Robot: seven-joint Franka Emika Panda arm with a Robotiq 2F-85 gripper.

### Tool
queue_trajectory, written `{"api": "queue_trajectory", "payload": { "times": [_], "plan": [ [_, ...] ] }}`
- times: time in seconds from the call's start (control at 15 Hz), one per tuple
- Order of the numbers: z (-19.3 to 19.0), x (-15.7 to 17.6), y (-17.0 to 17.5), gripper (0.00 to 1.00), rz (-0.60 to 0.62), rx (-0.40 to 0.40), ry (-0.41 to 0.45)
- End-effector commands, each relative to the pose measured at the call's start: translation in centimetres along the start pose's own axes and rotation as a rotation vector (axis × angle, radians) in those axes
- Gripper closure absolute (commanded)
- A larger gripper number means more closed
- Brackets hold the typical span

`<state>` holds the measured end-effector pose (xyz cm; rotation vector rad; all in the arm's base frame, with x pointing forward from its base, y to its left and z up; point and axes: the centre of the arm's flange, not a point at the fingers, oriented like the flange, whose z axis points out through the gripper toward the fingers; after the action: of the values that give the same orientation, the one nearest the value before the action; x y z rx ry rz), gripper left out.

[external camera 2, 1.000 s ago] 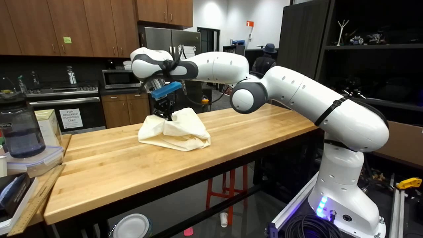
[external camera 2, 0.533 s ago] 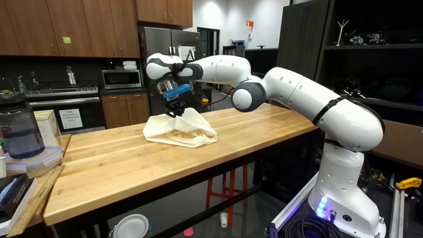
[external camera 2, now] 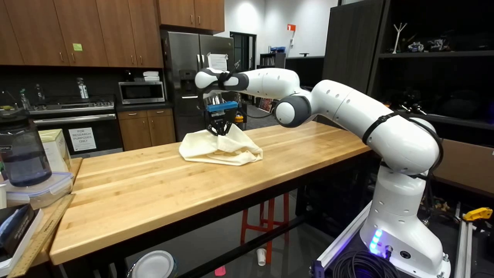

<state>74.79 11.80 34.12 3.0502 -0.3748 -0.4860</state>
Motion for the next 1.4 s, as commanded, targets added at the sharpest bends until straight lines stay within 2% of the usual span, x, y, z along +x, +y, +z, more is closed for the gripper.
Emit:
{"api": "queue_trajectory", "payload": {
  "times": [0.0,0.27,0.4,0.73,0.93,1.13,1.33],
  "plan": [
    [-0.1,0.4,0.6,0.99,0.023,0.062,-0.031],
    [0.0,-0.4,0.2,0.99,-0.003,0.071,-0.047],
    [-0.1,-0.9,-0.2,0.72,-0.024,0.065,-0.032],
    [-1.8,-2.1,-0.8,0.42,-0.088,0.062,0.070],
    [-3.8,-2.6,-0.7,0.22,-0.142,0.078,0.184],
    [-5.2,-1.8,-0.3,0.00,-0.154,0.096,0.300],
    [-5.6,-0.6,0.1,0.00,-0.150,0.092,0.400]
  ]
}}
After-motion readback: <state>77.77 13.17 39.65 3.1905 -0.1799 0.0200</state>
